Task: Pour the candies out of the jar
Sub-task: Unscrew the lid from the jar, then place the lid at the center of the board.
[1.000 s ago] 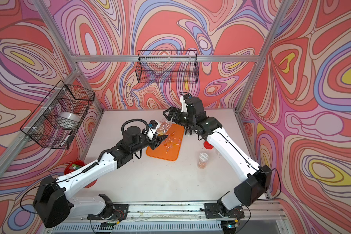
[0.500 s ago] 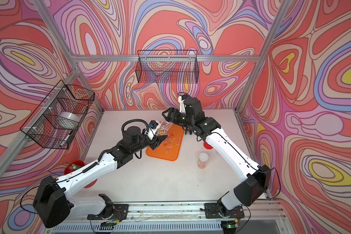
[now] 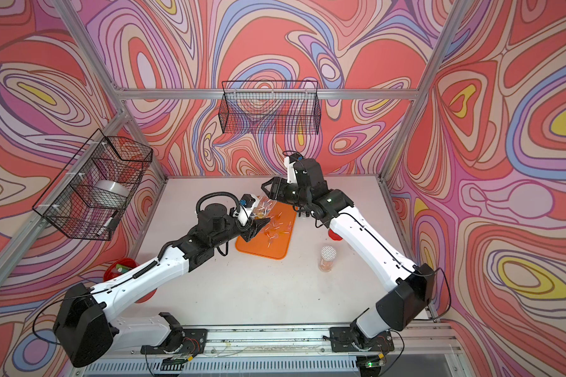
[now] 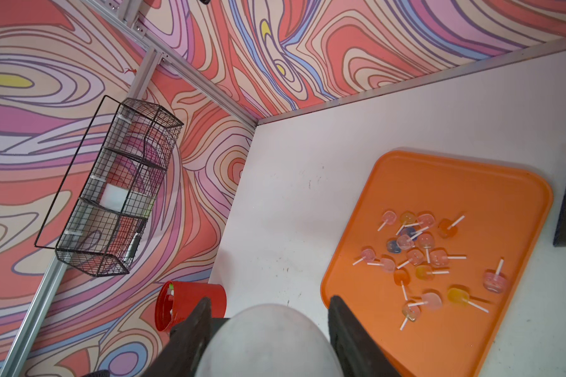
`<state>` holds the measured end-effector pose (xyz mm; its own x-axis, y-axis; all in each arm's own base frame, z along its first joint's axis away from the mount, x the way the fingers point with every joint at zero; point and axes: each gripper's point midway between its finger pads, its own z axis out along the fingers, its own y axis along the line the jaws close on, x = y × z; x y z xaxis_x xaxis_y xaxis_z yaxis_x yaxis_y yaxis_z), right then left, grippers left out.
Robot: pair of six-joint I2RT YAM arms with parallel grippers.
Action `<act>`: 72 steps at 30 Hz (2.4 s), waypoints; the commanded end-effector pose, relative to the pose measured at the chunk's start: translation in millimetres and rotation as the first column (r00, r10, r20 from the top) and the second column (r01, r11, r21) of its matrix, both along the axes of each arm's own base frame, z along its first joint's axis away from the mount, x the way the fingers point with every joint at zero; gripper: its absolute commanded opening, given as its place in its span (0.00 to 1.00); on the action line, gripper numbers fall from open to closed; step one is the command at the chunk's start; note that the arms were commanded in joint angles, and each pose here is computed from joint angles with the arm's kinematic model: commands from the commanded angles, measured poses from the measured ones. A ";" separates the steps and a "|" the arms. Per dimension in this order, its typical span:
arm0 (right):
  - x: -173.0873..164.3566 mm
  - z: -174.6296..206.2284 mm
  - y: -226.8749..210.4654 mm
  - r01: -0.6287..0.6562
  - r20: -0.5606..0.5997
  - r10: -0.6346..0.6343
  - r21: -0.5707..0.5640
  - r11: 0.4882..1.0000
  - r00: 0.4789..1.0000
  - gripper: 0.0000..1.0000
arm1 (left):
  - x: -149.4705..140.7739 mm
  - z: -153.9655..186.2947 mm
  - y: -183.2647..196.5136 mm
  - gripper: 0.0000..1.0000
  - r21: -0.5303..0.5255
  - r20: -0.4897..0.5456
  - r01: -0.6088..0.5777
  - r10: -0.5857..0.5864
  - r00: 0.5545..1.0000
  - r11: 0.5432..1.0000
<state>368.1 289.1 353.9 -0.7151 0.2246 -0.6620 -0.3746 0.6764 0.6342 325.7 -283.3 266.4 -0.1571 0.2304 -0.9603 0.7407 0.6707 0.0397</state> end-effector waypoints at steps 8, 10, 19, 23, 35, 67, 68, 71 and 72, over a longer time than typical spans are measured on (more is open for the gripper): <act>-86.6 53.1 32.9 -0.545 0.309 0.516 0.009 0.838 0.799 0.40 | -47.9 61.2 -13.0 0.00 -0.296 0.013 0.346 -0.358 0.934 0.891; -96.0 54.3 33.2 -0.597 0.317 0.560 0.026 0.802 0.766 0.39 | -53.6 65.1 -14.6 0.00 -0.305 0.015 0.378 -0.392 0.920 0.874; -82.2 57.8 25.1 -0.556 0.315 0.514 0.056 0.829 0.798 0.38 | -50.7 59.5 -12.3 0.00 -0.307 -0.002 0.361 -0.380 0.925 0.880; -68.4 60.0 21.2 -0.506 0.295 0.467 0.068 0.860 0.834 0.38 | -45.9 54.7 -10.8 0.00 -0.297 -0.011 0.337 -0.357 0.934 0.893; -45.8 67.6 11.7 -0.465 0.121 0.449 0.272 0.843 0.885 0.39 | -28.9 31.7 -5.4 0.00 -0.241 -0.033 0.251 -0.266 0.963 0.937; 18.2 7.7 -56.8 -0.038 0.151 0.064 -0.170 0.985 0.986 0.35 | -8.4 7.2 16.7 0.00 -0.241 -0.071 0.054 -0.073 0.995 0.969; 23.9 -5.7 -62.7 -0.012 0.134 0.040 -0.204 0.979 0.990 0.35 | -6.0 3.9 21.2 0.00 -0.242 -0.076 0.021 -0.040 0.996 0.970; 39.1 -50.7 -79.2 0.043 0.074 -0.022 -0.287 0.957 0.997 0.34 | -1.0 -1.8 33.5 0.00 -0.245 -0.079 -0.056 0.038 0.996 0.968; 43.3 -66.8 -83.9 0.053 0.049 -0.040 -0.306 0.951 0.998 0.34 | 0.2 -3.2 36.9 0.00 -0.244 -0.080 -0.079 0.061 0.995 0.966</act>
